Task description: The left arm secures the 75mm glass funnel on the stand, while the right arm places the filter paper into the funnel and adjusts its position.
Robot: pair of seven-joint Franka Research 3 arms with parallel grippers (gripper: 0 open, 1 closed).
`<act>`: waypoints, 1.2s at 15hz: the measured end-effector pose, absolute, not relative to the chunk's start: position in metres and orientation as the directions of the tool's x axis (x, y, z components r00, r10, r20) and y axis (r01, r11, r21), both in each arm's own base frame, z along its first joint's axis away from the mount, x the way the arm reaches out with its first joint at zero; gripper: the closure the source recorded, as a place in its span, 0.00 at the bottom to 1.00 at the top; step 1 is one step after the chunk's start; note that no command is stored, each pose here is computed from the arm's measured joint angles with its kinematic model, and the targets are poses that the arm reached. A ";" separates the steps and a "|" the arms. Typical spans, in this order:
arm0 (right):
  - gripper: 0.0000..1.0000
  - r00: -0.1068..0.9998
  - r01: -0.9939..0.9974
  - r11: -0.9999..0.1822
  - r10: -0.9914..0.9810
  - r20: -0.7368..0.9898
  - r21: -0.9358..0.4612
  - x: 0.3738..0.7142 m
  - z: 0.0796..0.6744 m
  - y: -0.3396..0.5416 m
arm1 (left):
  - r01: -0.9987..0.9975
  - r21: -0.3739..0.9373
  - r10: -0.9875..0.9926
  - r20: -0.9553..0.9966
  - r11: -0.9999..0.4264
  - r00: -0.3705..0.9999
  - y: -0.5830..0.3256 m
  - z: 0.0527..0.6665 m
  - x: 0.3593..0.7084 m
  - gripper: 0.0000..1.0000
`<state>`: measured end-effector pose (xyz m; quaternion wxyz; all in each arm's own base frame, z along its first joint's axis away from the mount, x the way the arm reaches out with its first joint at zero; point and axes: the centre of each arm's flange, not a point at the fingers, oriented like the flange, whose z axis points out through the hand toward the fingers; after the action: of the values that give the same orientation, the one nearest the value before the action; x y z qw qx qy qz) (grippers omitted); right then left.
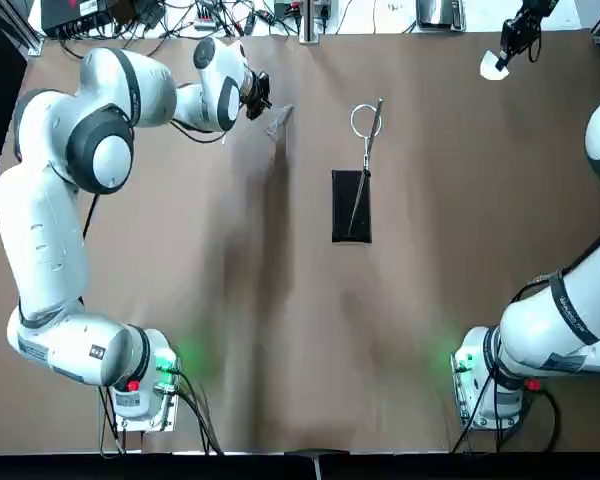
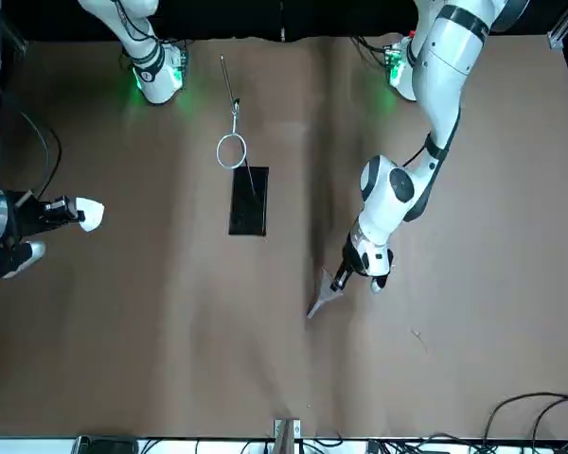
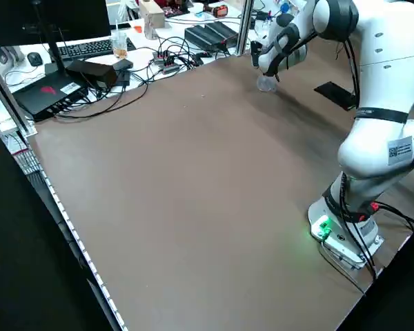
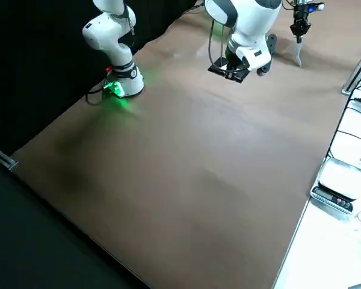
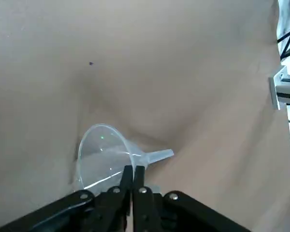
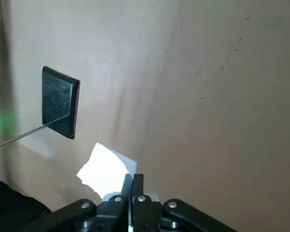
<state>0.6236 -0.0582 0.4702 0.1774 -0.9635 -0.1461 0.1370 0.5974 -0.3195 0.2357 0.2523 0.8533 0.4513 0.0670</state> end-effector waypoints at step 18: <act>0.99 0.919 0.232 -0.895 0.330 -0.216 -0.382 0.623 0.470 -0.058 | 0.890 0.223 0.825 -0.336 -0.399 0.454 -0.338 0.399 0.604 0.97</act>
<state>0.6232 -0.0577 0.4701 0.1771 -0.9634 -0.1460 0.1388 0.6042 -0.3382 0.3986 0.1873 0.8319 0.5152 -0.0862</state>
